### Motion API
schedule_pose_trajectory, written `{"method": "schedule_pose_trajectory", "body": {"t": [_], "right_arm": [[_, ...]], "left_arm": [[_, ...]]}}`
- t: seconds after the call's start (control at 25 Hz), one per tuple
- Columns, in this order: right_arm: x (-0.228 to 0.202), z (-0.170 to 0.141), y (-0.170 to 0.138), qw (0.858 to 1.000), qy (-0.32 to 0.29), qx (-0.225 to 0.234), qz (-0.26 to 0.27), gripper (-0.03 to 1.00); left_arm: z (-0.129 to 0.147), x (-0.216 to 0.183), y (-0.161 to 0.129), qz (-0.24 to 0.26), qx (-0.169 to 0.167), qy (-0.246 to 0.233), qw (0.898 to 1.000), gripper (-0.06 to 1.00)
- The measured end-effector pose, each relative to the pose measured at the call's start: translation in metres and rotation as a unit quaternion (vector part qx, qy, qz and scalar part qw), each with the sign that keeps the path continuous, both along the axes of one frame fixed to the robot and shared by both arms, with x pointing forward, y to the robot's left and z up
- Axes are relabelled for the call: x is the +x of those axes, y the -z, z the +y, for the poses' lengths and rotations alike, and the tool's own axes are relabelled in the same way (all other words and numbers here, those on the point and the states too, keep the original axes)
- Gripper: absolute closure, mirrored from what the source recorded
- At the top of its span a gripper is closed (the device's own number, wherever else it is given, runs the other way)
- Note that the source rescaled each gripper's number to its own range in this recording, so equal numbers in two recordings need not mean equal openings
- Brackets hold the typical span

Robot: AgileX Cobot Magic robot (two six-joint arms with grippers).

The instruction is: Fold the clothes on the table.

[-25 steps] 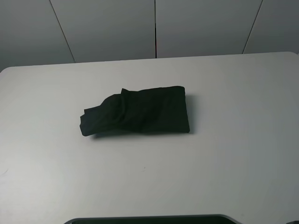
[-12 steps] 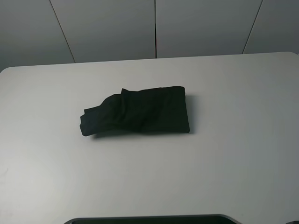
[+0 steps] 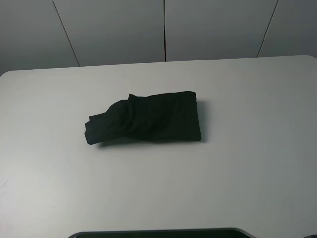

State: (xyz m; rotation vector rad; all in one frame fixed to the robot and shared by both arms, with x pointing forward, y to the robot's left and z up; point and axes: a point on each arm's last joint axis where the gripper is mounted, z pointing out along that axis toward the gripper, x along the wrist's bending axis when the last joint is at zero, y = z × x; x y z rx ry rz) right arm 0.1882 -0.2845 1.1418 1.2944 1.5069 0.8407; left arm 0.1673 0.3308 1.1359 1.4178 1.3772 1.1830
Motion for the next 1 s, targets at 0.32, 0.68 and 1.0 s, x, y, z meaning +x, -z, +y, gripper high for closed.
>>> {"method": "schedule_pose_trajectory", "body": {"t": [0.32, 0.68, 1.0], "right_arm": [[0.048, -0.003, 0.072, 0.992, -0.012, 0.044, 0.118, -0.03], [0.057, -0.005, 0.089, 0.990, -0.007, 0.055, 0.133, -0.03], [0.057, -0.006, 0.089, 0.989, -0.010, 0.061, 0.132, -0.03]], "left_arm": [[-0.019, 0.053, 0.078, 0.163, -0.031, 0.040, 0.985, 0.18], [-0.020, 0.060, 0.078, 0.135, -0.043, 0.041, 0.989, 0.18], [-0.024, 0.065, 0.082, 0.130, -0.059, 0.053, 0.988, 0.18]]}}
